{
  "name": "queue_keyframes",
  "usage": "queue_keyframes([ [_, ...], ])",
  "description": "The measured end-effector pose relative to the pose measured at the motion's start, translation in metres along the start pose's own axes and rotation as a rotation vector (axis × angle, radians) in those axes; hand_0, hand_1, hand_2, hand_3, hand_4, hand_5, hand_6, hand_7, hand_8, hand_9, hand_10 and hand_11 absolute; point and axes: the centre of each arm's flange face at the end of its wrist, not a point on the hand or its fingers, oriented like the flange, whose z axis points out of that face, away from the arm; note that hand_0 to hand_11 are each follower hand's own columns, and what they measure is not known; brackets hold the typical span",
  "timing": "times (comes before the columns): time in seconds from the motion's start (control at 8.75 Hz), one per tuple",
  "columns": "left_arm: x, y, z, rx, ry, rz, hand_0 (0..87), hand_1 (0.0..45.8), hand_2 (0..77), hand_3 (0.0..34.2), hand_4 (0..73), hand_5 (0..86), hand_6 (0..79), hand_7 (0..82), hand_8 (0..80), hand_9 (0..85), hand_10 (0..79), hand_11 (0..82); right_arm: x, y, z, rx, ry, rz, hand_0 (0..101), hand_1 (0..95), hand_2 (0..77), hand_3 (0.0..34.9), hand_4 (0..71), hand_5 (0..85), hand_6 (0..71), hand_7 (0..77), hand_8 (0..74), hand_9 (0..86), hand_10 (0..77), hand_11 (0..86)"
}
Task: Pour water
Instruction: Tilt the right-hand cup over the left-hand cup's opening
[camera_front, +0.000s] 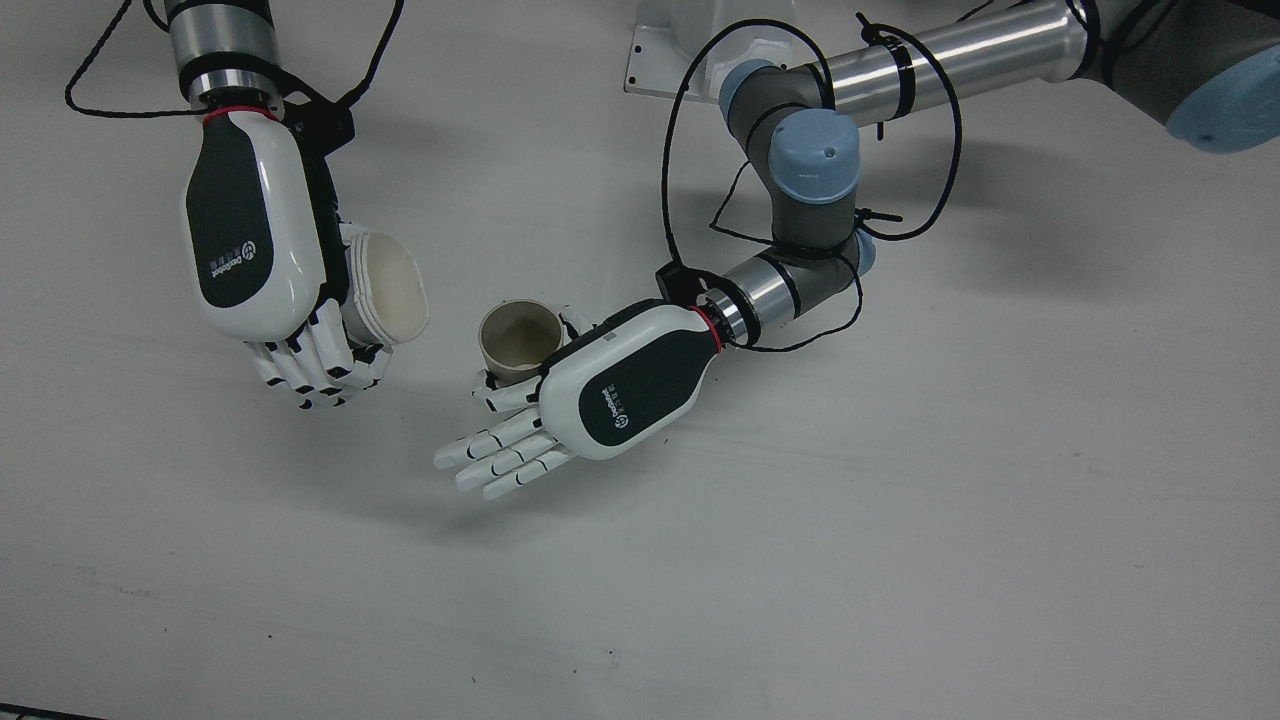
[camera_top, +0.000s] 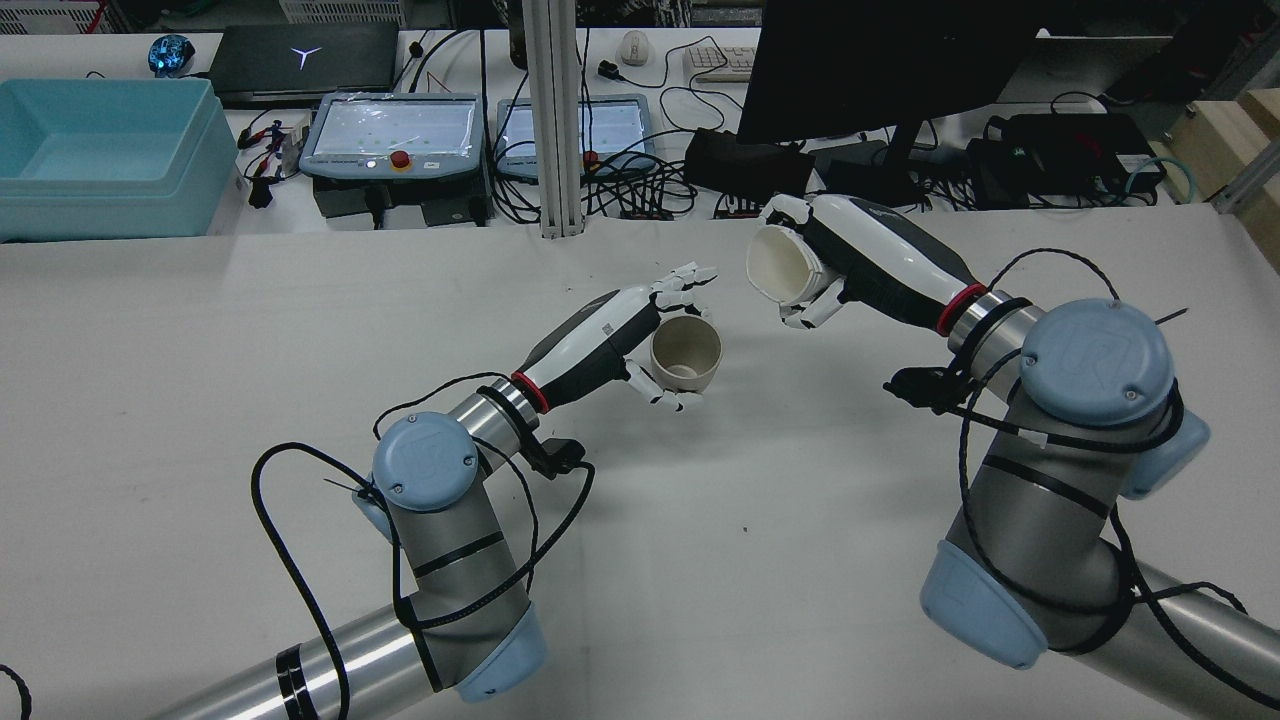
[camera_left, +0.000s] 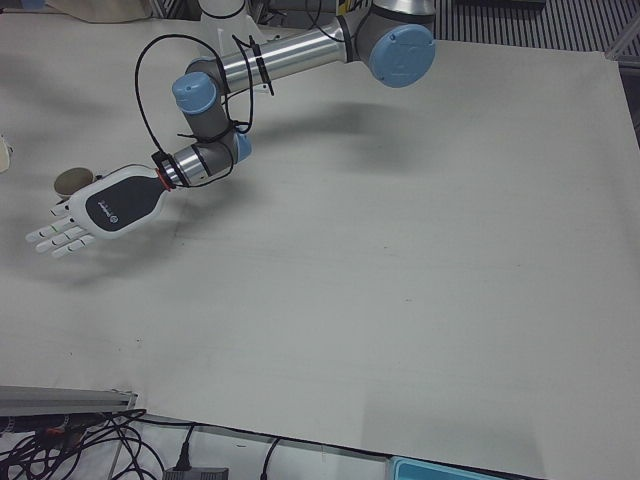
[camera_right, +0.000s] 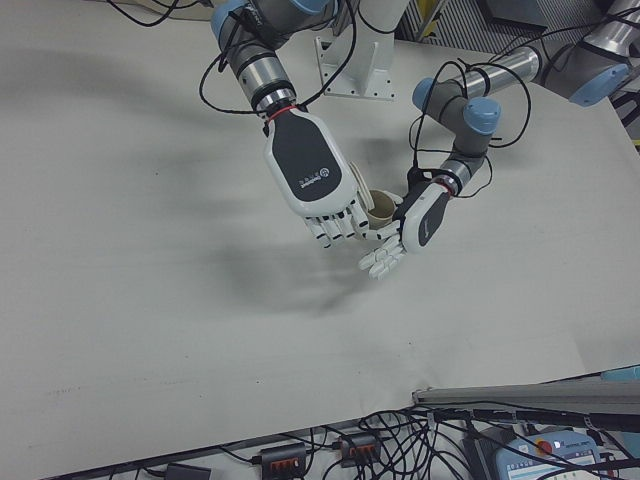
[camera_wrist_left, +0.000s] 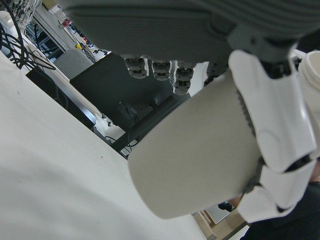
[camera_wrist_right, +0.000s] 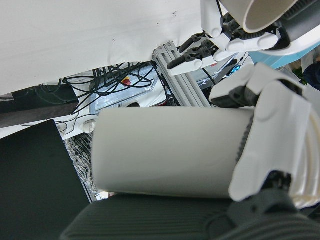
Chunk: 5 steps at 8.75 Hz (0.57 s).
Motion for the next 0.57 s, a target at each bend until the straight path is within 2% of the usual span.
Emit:
queue_keyframes([
  [0.23,0.002,0.001,0.002,-0.001,0.005,0.000,46.8,14.2,32.7,0.0,35.5,44.2,9.8,10.4,4.4,7.6,3.8,7.1,0.005,0.006,-0.003,0.021,0.019,-0.041,58,18.5,56.2,0.0,7.1,69.8,31.1,68.7,27.3,44.2,20.2,31.1],
  [0.34,0.004,0.001,0.003,-0.001,0.006,-0.001,46.9,14.2,32.7,0.0,35.5,44.2,9.8,10.4,4.4,7.6,3.8,7.1,0.003,0.004,-0.007,0.027,0.013,-0.040,58,18.5,56.2,0.0,7.1,69.8,31.1,68.7,27.3,44.2,20.2,31.1],
  [0.46,0.005,-0.001,0.003,-0.002,0.007,-0.002,47.0,14.2,32.7,0.0,35.5,44.2,9.8,10.9,4.4,7.6,3.8,7.6,-0.002,-0.007,-0.021,0.038,-0.003,-0.014,57,18.5,56.2,0.0,6.0,69.8,31.1,68.2,24.0,43.1,20.2,31.1],
  [0.57,0.009,-0.006,0.003,-0.002,0.009,-0.008,47.0,14.2,32.7,0.0,35.5,44.2,9.8,10.9,4.4,7.6,3.8,7.6,-0.007,-0.029,-0.038,0.064,-0.021,0.055,57,18.5,56.2,0.0,6.0,69.8,31.1,68.2,24.0,43.1,19.6,31.6],
])
